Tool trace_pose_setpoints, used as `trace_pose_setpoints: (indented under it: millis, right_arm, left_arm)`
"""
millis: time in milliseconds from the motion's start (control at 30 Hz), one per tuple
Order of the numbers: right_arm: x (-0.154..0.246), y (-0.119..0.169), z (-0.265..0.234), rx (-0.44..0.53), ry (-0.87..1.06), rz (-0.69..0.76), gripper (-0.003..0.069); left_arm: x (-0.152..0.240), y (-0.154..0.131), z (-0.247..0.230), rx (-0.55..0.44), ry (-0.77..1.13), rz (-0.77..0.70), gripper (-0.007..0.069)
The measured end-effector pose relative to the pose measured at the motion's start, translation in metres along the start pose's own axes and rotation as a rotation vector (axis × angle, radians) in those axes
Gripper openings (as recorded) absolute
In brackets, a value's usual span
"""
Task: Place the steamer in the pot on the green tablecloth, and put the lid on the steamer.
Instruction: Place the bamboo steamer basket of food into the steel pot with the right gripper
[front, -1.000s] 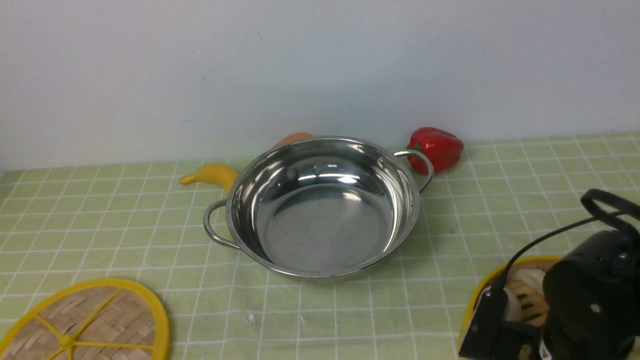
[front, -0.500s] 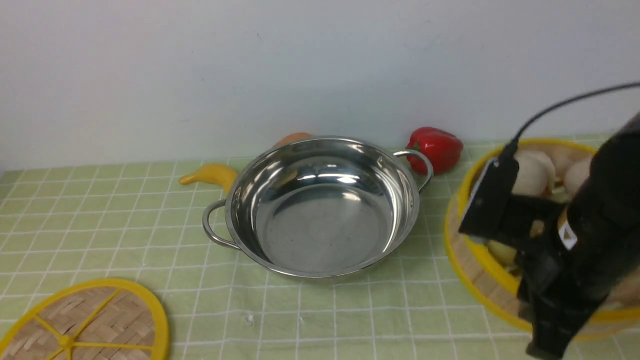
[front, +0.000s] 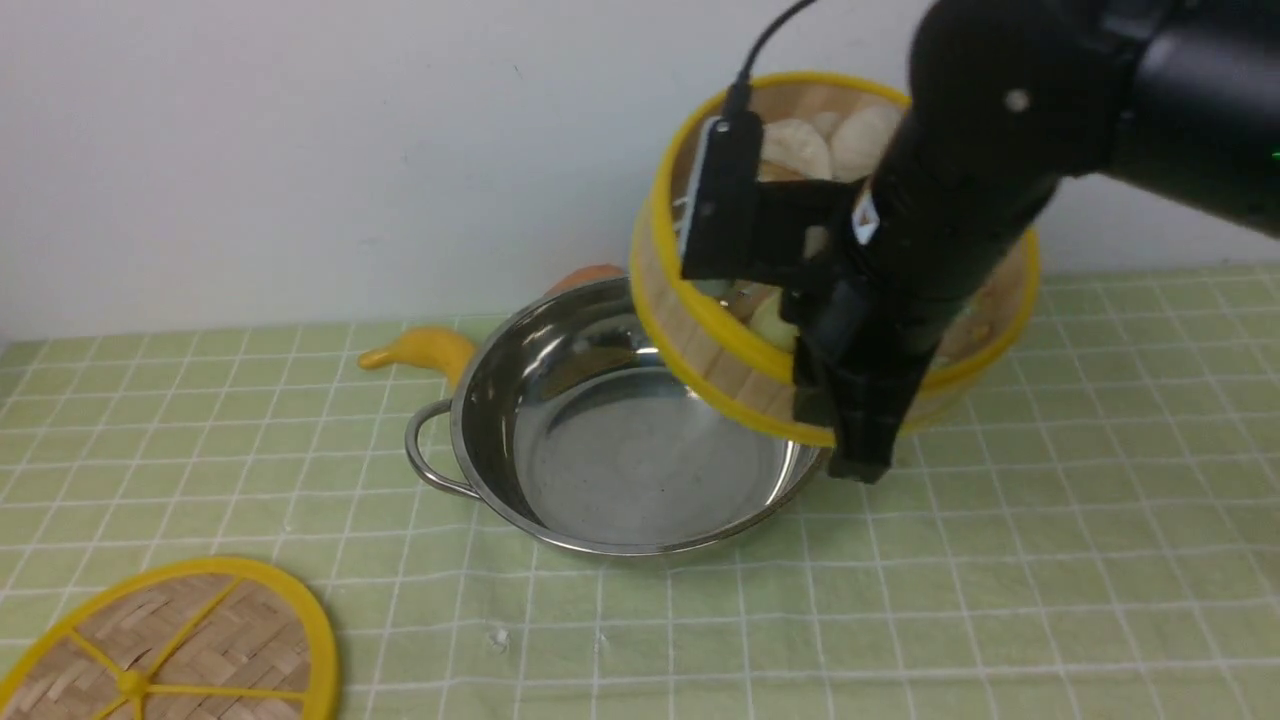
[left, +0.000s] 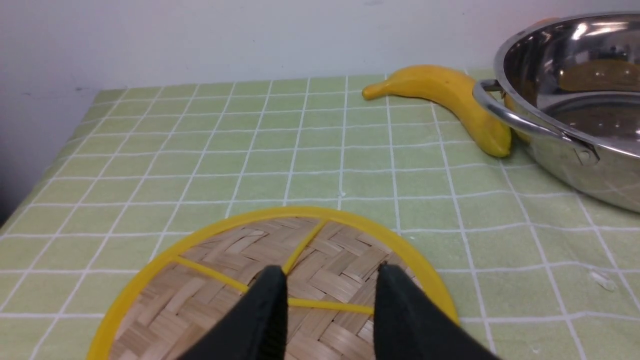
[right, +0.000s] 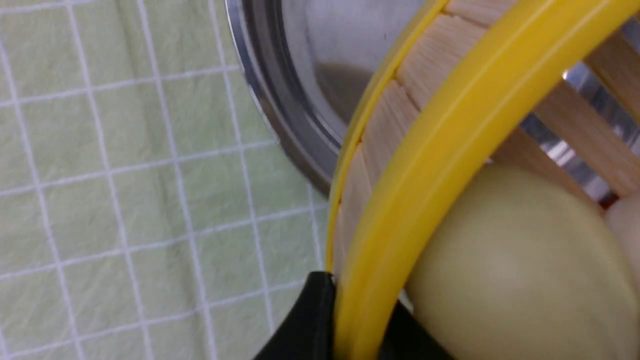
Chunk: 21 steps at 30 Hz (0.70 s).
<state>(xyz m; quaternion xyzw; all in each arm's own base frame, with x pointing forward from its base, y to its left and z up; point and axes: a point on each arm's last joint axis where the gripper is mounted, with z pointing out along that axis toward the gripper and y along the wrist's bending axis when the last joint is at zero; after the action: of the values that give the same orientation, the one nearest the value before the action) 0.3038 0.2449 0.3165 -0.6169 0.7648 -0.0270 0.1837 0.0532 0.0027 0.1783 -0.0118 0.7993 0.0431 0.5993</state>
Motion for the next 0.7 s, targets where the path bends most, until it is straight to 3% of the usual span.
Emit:
trace_pose_setpoints:
  millis: [233, 500, 700]
  right_arm:
    - [-0.053, 0.014, 0.054, -0.032, 0.012, -0.137, 0.0062]
    - [-0.056, 0.017, 0.114, -0.049, 0.137, -0.187, 0.0062]
    - [-0.055, 0.02, 0.133, -0.073, 0.165, -0.189, 0.0062]
  left_arm:
    - [0.0, 0.0, 0.0, 0.0, 0.0, 0.0, 0.0243]
    - [0.0, 0.0, 0.0, 0.0, 0.0, 0.0, 0.0243]
    - [0.0, 0.0, 0.0, 0.0, 0.0, 0.0, 0.0243]
